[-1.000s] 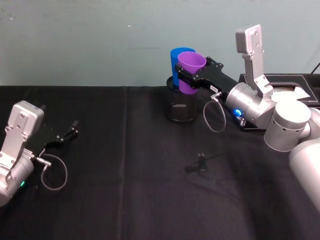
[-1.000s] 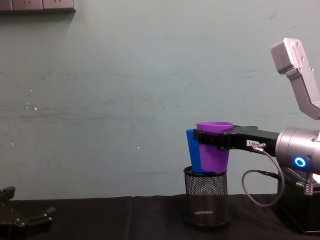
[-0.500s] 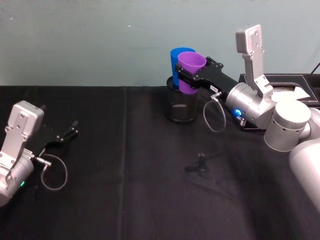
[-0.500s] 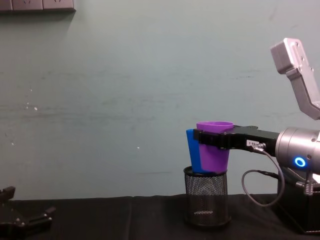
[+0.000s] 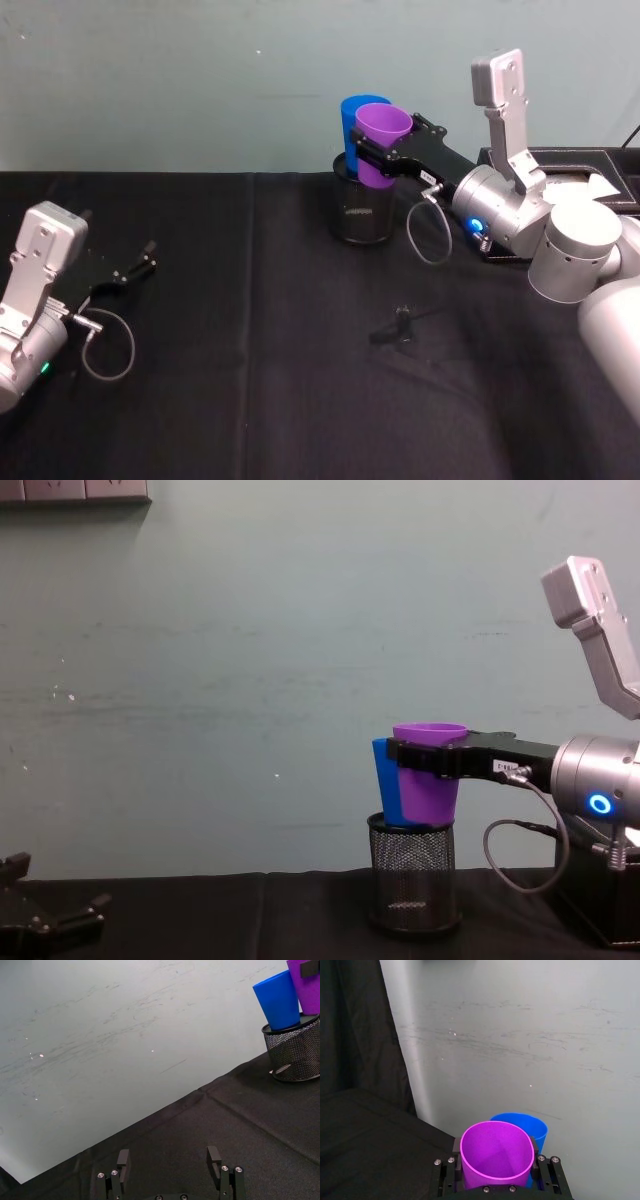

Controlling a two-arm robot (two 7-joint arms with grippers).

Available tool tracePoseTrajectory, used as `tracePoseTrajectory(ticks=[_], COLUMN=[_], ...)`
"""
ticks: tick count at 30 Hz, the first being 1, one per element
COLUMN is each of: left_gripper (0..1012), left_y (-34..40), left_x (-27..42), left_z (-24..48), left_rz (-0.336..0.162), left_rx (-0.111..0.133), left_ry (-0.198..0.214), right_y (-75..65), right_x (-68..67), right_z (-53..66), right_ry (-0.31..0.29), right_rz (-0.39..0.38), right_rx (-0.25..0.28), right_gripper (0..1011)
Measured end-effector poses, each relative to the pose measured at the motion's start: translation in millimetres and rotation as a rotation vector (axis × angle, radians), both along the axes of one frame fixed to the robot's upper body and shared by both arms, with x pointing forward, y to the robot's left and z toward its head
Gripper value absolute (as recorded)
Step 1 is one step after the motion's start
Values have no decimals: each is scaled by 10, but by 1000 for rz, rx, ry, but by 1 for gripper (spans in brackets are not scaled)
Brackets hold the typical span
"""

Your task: Pick up one cup with a gripper and tap it against the other cup.

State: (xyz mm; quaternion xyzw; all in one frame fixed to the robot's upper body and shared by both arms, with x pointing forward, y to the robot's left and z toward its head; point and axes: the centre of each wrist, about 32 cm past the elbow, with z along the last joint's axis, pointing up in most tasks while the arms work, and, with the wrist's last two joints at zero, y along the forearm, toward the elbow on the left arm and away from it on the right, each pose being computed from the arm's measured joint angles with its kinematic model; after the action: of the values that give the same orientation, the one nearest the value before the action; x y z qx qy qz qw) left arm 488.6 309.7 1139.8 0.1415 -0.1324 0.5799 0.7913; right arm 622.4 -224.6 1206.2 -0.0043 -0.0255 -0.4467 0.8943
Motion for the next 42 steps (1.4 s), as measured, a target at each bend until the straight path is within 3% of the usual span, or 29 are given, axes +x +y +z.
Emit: tracePoseTrajectory(ticks=[36,42], left_gripper=[1000,1000], left_y=[0,0], left_x=[0,0], left_z=[0,0], left_rz=[0,0], left_rx=[0,0], left_ry=[0,0], right_y=[-2,-28], right_x=[-2,-93], right_z=[0,-44], right_ry=[0,2], right_rz=[0,8], right_rx=[0,0], right_gripper=[734,734])
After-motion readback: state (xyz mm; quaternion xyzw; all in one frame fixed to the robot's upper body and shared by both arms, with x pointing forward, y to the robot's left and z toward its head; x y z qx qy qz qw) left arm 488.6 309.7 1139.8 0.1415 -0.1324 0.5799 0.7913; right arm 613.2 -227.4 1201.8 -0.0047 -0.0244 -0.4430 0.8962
